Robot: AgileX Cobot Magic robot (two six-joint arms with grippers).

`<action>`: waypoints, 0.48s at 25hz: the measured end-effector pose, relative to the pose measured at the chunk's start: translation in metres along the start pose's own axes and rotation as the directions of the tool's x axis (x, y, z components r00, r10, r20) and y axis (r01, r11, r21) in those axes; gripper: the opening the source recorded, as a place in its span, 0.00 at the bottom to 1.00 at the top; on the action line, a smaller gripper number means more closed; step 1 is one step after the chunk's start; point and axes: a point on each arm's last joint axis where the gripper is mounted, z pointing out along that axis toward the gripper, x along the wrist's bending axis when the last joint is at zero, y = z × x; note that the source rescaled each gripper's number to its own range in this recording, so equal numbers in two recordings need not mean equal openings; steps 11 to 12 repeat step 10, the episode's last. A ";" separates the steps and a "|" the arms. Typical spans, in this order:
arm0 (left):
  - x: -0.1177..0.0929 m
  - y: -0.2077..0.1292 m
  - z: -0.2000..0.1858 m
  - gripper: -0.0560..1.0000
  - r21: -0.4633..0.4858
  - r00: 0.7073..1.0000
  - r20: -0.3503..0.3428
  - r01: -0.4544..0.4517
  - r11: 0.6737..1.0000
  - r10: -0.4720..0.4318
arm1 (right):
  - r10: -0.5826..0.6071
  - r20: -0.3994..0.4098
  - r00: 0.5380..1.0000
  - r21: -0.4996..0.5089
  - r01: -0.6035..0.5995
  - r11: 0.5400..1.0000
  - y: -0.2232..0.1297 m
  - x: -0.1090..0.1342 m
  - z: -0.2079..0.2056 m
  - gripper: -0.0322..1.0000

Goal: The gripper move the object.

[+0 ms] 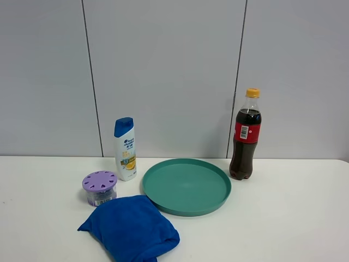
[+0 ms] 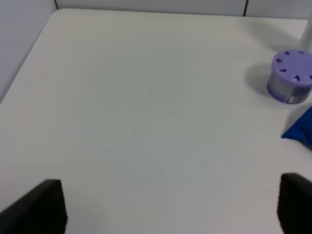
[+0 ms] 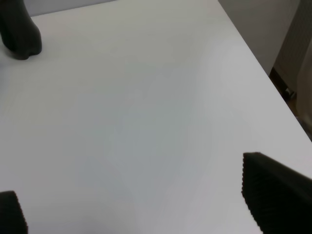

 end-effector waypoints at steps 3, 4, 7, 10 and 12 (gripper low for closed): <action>0.000 0.000 0.000 1.00 0.000 1.000 0.000 0.000 1.000 0.000 | 0.000 0.000 1.000 0.000 0.000 1.000 0.000 0.000 0.000 0.62; 0.000 0.000 0.000 1.00 0.000 1.000 0.000 0.000 1.000 0.000 | 0.000 0.000 1.000 0.000 0.000 1.000 0.000 0.000 0.000 0.62; 0.000 0.000 0.000 1.00 0.000 1.000 0.000 0.000 1.000 0.000 | 0.000 0.000 1.000 0.000 0.000 1.000 0.000 0.000 0.000 0.62; 0.000 0.000 0.000 1.00 0.000 1.000 0.000 0.000 1.000 0.000 | 0.000 0.000 1.000 0.000 0.000 1.000 0.000 0.000 0.000 0.62; 0.000 0.000 0.000 1.00 0.000 1.000 0.000 0.000 1.000 0.000 | 0.000 0.000 1.000 0.000 0.000 1.000 0.000 0.000 0.000 0.62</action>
